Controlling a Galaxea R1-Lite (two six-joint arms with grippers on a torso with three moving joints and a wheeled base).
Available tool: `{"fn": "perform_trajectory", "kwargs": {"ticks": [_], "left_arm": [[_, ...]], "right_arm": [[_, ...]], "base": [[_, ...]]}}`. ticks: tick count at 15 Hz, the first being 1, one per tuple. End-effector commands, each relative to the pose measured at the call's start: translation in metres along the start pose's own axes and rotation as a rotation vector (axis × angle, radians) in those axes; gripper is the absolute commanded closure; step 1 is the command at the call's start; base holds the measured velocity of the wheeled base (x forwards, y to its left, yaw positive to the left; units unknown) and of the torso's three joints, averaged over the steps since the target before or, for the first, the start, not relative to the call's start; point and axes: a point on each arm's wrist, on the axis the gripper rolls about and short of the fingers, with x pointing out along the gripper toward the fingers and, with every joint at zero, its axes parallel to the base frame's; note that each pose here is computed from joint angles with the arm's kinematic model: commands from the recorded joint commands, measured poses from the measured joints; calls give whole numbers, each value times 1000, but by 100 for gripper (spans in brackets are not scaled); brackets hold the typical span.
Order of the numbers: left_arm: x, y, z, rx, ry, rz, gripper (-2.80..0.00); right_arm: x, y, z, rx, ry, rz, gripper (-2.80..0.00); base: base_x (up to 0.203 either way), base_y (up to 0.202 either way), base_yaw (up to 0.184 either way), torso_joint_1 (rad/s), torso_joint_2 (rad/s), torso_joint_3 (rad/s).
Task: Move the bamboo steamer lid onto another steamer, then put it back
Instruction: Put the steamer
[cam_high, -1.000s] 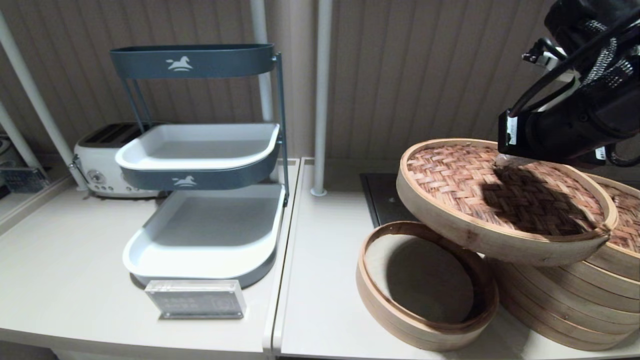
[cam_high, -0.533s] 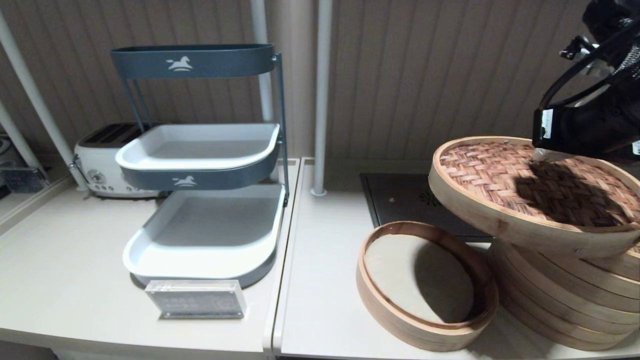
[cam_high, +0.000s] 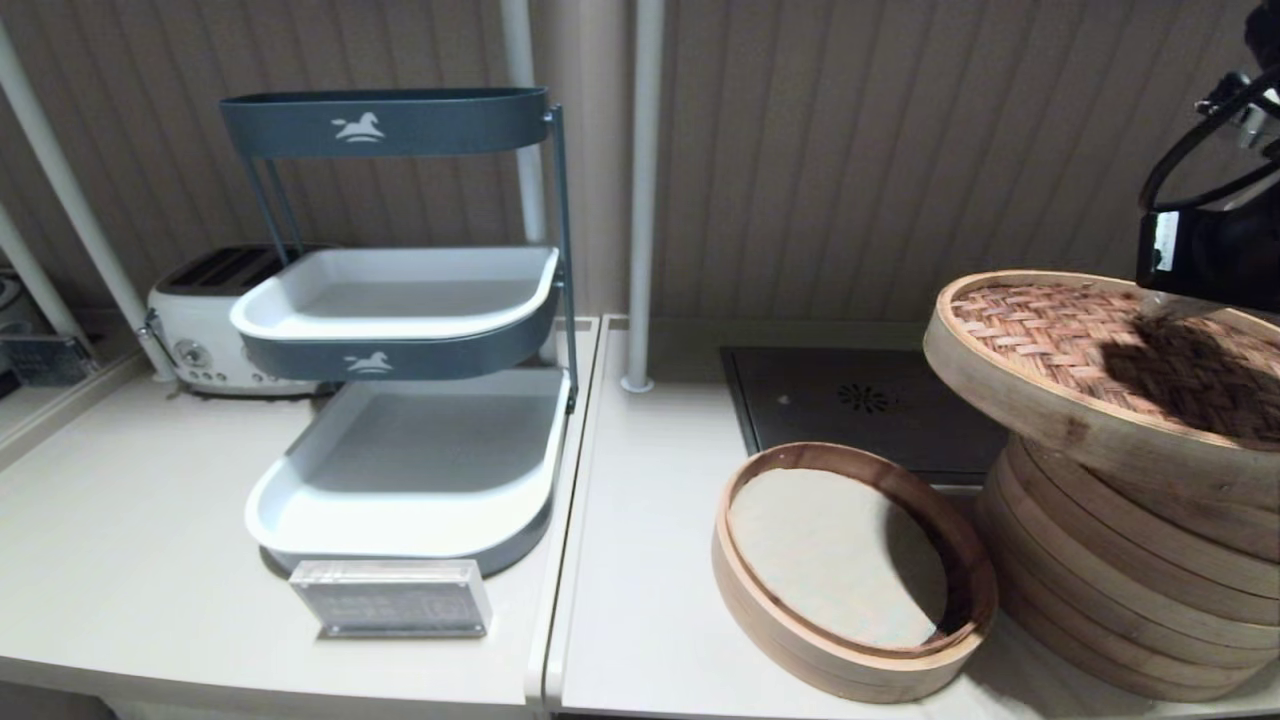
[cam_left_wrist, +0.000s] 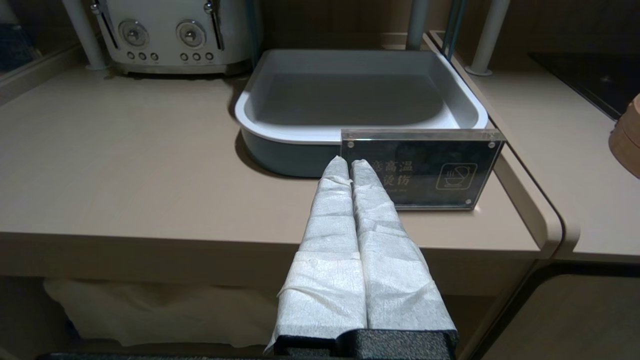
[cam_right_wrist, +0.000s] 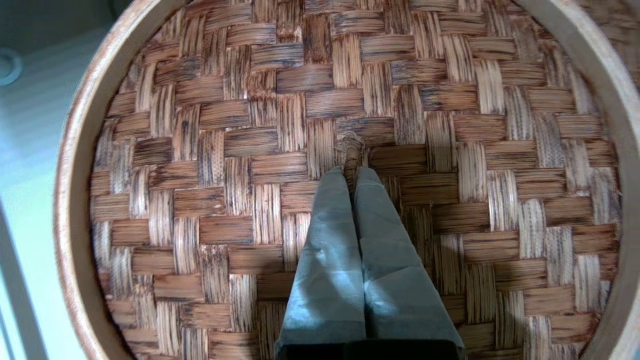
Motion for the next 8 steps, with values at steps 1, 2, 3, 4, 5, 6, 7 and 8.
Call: {"fn": "perform_trajectory", "kwargs": {"ticks": [1,2,3,4,5,6,7,8], "left_arm": [[2,0,-8,0,27,0,0],[2,0,-8,0,27,0,0],[2,0,-8,0,27,0,0],[2,0,-8,0,26,0,0],[2,0,-8,0,27,0,0],[2,0,-8,0,27,0,0],[2,0,-8,0,27,0,0],[2,0,-8,0,26,0,0]], "right_arm": [[6,-10,3,16,7,-37,0],[8,-16,5,22,8,-52,0],[10,-19,7,28,11,-62,0],[12,-24,8,39,15,-68,0],[15,-28,9,49,23,-71,0],[18,-32,11,57,30,-73,0],[20,-34,11,61,40,-78,0],[23,-37,11,68,47,-90,0]], "base": [[0,0,0,0,0,0],[0,0,0,0,0,0],[0,0,0,0,0,0],[0,0,0,0,0,0],[0,0,0,0,0,0],[0,0,0,0,0,0],[0,0,0,0,0,0],[0,0,0,0,0,0]]}}
